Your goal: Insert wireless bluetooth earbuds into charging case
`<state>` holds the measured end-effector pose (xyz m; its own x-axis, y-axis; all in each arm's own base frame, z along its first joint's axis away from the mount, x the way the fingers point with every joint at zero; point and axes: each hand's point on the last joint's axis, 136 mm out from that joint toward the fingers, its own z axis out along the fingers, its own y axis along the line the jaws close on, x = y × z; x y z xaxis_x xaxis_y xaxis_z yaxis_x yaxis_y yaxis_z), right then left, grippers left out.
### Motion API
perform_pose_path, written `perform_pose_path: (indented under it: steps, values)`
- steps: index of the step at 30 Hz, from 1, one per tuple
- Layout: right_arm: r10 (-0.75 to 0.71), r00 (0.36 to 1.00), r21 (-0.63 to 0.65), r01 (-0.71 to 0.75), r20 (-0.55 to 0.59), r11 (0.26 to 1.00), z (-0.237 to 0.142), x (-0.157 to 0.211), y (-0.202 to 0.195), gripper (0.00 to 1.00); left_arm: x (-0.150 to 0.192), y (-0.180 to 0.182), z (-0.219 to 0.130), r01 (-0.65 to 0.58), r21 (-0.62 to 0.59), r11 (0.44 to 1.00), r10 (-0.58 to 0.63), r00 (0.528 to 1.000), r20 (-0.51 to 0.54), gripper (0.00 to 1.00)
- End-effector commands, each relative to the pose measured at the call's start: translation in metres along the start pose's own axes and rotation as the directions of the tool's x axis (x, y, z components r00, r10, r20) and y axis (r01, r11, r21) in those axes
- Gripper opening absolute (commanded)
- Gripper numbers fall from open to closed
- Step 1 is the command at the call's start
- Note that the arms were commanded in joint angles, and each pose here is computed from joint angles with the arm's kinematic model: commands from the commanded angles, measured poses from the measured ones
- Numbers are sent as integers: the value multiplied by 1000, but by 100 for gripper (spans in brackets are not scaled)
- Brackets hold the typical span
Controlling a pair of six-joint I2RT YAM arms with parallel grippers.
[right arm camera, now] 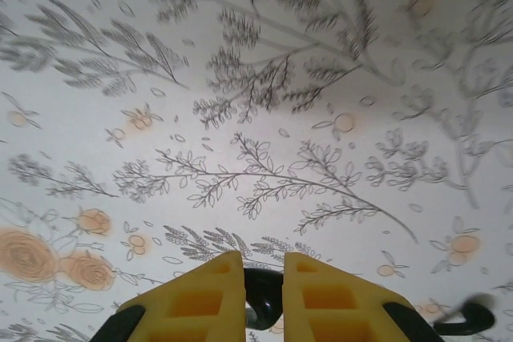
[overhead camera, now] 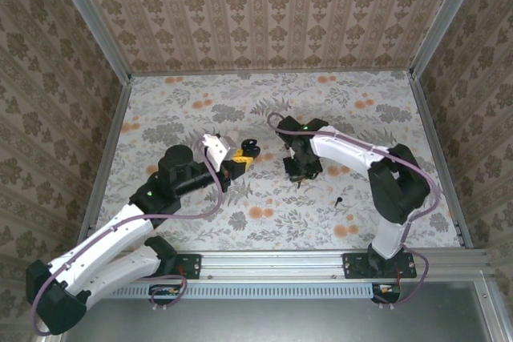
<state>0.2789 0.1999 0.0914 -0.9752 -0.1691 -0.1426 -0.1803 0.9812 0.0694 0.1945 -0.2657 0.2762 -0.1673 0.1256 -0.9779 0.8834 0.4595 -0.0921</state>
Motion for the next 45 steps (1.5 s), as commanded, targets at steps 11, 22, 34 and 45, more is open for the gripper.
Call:
perform_pose_path:
  steps: [11, 22, 34, 45]
  values:
    - [-85, 798, -19, 120, 597, 993, -155, -31, 7, 12, -15, -12, 8, 24, 79, 997, -28, 998, 59, 0]
    - [-186, 489, -14, 375, 852, 927, -259, -18, 53, 11, -30, -27, 13, 23, 185, 982, -39, 996, 84, 0]
    - [-285, 324, 51, 578, 902, 815, -281, -6, 100, 12, -53, -43, 8, 18, 276, 961, -56, 990, 130, 0]
    - [-333, 303, 77, 625, 893, 777, -277, -2, 114, 12, -63, -51, 5, 17, 316, 949, -62, 989, 134, 0]
